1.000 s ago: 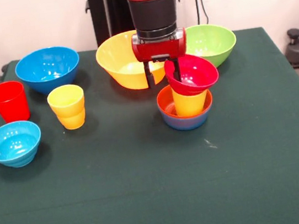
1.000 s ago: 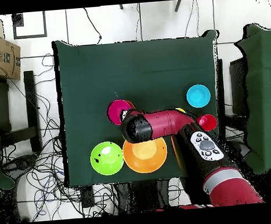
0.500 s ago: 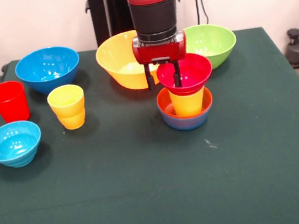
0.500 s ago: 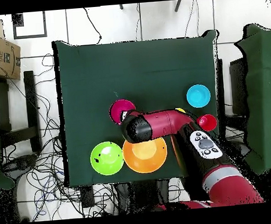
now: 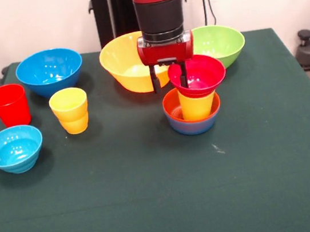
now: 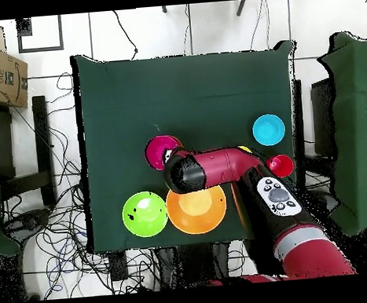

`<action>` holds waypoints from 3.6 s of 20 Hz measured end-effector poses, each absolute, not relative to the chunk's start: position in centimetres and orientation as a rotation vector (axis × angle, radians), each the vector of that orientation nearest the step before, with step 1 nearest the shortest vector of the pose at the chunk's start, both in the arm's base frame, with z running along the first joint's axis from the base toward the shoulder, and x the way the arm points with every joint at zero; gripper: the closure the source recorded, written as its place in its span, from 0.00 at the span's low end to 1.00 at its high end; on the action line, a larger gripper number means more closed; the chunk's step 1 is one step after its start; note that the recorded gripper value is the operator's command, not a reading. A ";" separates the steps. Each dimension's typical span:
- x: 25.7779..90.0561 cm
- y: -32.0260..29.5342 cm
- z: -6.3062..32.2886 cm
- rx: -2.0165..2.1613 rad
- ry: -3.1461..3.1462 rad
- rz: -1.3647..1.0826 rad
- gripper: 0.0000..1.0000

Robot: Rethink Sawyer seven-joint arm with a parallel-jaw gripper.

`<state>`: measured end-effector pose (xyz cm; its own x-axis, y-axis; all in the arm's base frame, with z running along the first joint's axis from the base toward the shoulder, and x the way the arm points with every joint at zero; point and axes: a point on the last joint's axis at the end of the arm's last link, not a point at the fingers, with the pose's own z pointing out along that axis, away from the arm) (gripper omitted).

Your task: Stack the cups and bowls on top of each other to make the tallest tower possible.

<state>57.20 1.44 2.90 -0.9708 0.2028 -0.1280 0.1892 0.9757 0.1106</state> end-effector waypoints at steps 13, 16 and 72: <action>59.6 1.3 7.0 0.295 2.907 0.124 0.00; 60.5 1.6 8.6 0.310 2.886 0.129 0.00; 63.1 -11.5 7.1 0.445 3.006 0.194 0.00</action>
<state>63.10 -11.55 7.10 -0.9527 0.2938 -0.0772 0.2814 0.9494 0.1396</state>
